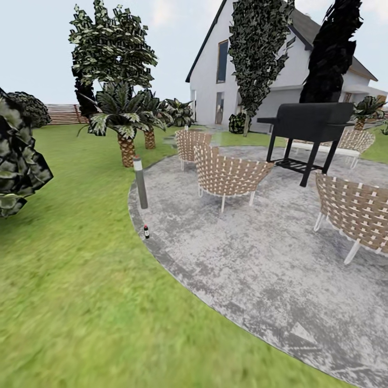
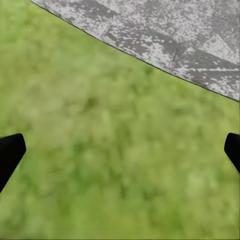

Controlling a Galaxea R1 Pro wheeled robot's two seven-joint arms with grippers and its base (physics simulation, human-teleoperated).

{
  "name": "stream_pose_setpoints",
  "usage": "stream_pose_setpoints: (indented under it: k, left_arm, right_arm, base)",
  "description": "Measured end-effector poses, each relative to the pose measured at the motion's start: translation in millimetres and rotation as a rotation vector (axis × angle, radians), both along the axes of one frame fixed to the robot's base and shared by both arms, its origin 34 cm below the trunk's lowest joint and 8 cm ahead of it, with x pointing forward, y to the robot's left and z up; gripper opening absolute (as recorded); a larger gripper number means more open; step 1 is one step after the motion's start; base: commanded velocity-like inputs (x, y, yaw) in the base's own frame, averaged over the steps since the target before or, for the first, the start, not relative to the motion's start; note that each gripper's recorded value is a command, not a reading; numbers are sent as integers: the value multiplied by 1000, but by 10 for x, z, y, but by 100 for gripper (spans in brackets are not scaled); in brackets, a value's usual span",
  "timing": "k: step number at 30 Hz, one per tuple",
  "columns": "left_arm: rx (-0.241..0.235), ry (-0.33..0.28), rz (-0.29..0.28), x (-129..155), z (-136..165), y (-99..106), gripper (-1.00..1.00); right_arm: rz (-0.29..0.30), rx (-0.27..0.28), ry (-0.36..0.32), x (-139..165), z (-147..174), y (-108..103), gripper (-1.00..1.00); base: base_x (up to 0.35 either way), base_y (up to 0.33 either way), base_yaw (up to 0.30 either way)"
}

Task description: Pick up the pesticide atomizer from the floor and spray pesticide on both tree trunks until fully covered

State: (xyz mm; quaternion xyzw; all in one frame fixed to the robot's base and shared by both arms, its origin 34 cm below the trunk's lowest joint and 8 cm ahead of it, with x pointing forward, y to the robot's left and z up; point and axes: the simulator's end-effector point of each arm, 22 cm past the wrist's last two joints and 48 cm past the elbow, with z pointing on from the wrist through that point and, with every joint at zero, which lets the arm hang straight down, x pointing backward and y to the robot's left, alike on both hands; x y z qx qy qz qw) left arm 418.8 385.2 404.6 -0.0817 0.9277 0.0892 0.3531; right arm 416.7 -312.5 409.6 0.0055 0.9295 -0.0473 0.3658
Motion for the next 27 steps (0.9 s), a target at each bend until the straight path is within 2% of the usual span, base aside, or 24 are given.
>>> stream_pose_setpoints:
  k: [27]
  left_arm:
    - [1, -1, 2, 2, 3, 13, 100]
  right_arm:
    - [-3, -1, 1, -4, -3, 2, 100]
  base:
    - [340, 0, 1]
